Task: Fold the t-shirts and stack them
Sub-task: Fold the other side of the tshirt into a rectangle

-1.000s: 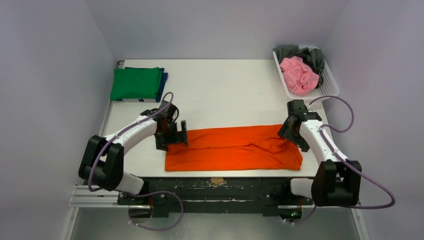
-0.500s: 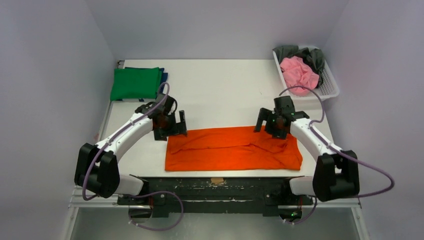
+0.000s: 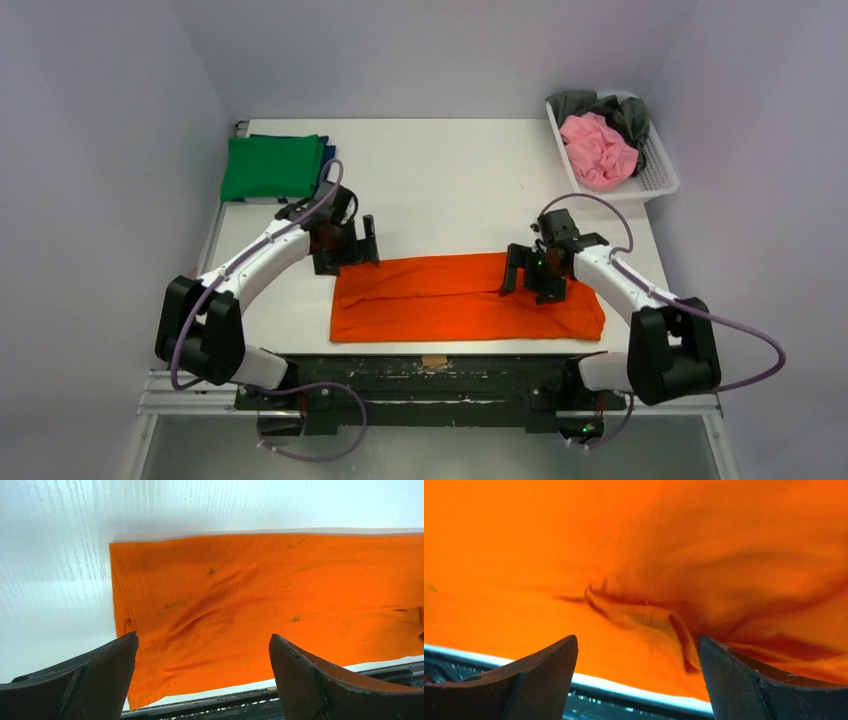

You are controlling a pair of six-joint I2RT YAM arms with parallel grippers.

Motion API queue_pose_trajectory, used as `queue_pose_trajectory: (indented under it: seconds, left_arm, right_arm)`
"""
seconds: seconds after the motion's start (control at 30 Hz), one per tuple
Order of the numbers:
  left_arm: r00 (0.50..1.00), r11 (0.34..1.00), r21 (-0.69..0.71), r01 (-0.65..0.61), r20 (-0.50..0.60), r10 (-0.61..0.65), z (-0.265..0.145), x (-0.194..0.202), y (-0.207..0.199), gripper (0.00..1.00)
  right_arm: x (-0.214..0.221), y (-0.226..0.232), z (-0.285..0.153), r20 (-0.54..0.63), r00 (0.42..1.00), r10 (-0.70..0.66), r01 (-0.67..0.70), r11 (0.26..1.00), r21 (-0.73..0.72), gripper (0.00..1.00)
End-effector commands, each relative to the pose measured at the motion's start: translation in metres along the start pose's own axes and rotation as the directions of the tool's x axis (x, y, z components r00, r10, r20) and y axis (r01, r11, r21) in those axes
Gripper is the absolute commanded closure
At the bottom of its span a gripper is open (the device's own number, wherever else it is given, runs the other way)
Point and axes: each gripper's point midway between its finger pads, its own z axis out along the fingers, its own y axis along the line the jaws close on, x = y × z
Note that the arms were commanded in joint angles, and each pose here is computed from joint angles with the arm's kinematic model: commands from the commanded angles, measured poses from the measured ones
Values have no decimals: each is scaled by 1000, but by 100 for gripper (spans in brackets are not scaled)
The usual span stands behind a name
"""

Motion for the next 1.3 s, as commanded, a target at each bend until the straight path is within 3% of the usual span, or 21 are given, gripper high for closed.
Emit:
queue_pose_trajectory:
  seconds: [0.0, 0.13, 0.2, 0.37, 0.53, 0.67, 0.8, 1.13, 1.27]
  left_arm:
    - [998, 1000, 13, -27, 58, 26, -12, -22, -10, 0]
    - [998, 999, -6, -38, 53, 38, -13, -26, -10, 0]
    - [998, 999, -13, -38, 47, 38, -11, -28, -10, 0]
    - [998, 999, 20, -41, 41, 40, -6, -32, -18, 0]
    - [999, 993, 105, -50, 12, 49, -1, -27, -33, 0]
    - [997, 985, 167, -46, -46, 55, 8, -9, -37, 0]
    - [993, 984, 173, -30, -110, 49, 18, 11, -31, 0]
    - [991, 995, 95, -23, -130, 35, 27, 20, -14, 0]
    - [989, 997, 72, -34, -142, 44, 29, 21, -10, 0]
  right_arm:
    - [67, 21, -23, -159, 987, -21, 8, 997, -79, 12]
    - [109, 39, -37, -242, 968, -61, 19, 985, -171, 12]
    - [111, 40, -42, -215, 974, -68, 29, 983, -180, 12]
    - [46, 54, -65, 46, 992, -115, 120, 984, -134, 10]
    - [-11, 24, -64, 203, 979, -3, -16, 995, 93, 3]
    - [-36, -3, -37, 213, 963, 166, -188, 978, 90, 4]
    - [-43, -14, -17, 177, 968, 176, -200, 971, 131, 5]
    - [28, -61, -16, -4, 963, 269, -247, 890, 382, 5]
    - [48, -70, -38, 17, 946, 325, -299, 848, 437, 5]
